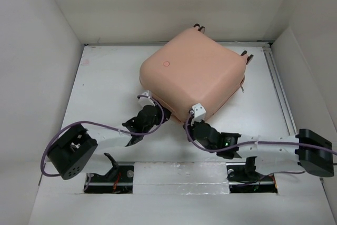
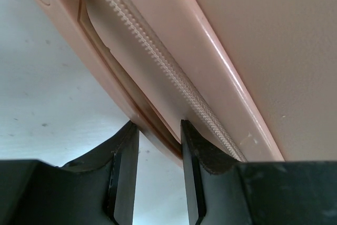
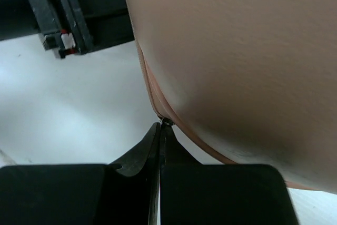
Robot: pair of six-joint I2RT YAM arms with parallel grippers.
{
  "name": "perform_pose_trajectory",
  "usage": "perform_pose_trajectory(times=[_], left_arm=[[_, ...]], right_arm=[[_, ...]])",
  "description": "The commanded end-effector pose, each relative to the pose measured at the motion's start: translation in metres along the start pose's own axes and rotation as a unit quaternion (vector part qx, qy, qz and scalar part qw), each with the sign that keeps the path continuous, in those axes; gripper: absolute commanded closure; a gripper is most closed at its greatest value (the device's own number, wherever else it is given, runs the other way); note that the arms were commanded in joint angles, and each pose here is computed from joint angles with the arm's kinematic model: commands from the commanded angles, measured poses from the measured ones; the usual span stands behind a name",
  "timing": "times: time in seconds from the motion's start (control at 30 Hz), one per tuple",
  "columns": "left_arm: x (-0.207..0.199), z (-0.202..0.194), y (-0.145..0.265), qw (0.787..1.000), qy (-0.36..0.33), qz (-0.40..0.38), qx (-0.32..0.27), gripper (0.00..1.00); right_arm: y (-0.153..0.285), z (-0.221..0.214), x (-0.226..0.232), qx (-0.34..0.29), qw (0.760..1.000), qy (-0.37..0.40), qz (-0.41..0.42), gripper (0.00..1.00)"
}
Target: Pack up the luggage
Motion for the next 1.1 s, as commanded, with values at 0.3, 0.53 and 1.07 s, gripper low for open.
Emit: perform_pose_trajectory(times=[0.3, 0.53, 1.07], left_arm=[[-0.093, -0.058, 0.037, 0.962, 0.013, -0.230, 0.148, 1.00], [-0.090, -0.054, 0.051, 0.971, 0.001, -0.201, 0.128, 1.00], [-0.077, 0.119, 0.105, 0.970, -0.031, -0.039, -0.239, 0.27]], right_arm=[[-0.026, 0.036, 0.048, -0.056, 0.998, 0.024, 0.005, 1.00], [-0.033, 0.043, 0.057, -0.061, 0.998, 0.010, 0.014, 1.00], [0.029, 0.101, 0.041, -0.062, 0.997, 0.018, 0.042, 0.79]])
Point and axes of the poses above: each gripper's point midway between its finger pads, its own y axis back along the fingers, its own x axis along the line the jaws close on, z = x × y, the point moved 7 cm from there along y, back along the fingers, and after that the axes turned 2 degrees about -y, right-handed, at the moved point
